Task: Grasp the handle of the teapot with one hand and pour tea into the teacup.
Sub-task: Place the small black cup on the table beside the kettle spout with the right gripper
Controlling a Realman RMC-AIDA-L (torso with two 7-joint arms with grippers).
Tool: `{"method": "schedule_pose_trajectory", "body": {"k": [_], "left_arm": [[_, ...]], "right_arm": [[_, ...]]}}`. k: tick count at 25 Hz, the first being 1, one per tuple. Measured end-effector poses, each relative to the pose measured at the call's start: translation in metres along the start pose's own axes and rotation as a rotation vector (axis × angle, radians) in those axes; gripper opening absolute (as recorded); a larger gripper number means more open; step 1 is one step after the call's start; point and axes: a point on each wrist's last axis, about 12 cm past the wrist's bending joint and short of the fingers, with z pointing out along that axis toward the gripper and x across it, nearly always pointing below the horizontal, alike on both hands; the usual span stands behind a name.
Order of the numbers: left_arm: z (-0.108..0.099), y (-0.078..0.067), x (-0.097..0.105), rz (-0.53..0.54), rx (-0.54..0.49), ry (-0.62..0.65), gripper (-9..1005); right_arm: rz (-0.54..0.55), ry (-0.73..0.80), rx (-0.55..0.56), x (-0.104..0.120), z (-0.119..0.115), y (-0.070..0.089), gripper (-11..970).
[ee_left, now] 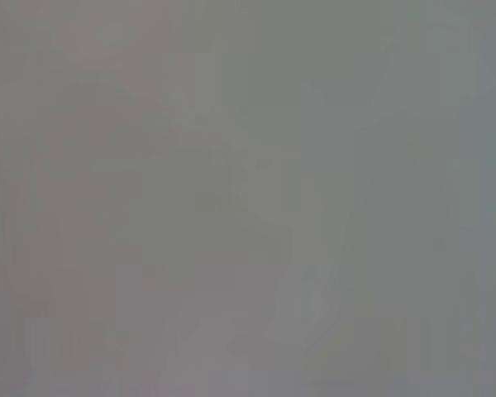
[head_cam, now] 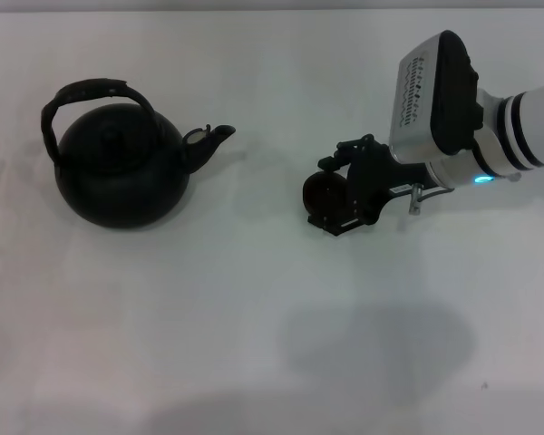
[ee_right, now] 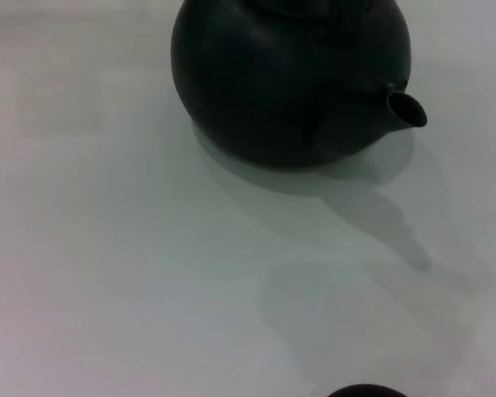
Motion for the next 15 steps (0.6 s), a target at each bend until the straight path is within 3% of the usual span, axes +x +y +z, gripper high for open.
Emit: {"method": "schedule_pose_trajectory", "body": {"k": [15], "left_arm": [[-0.001,0.0,0.0,0.001,0.0,-0.002,832]], "right_arm": [[0.012,-0.084,-0.036,-0.014,-0.017,-0.003,876]]}}
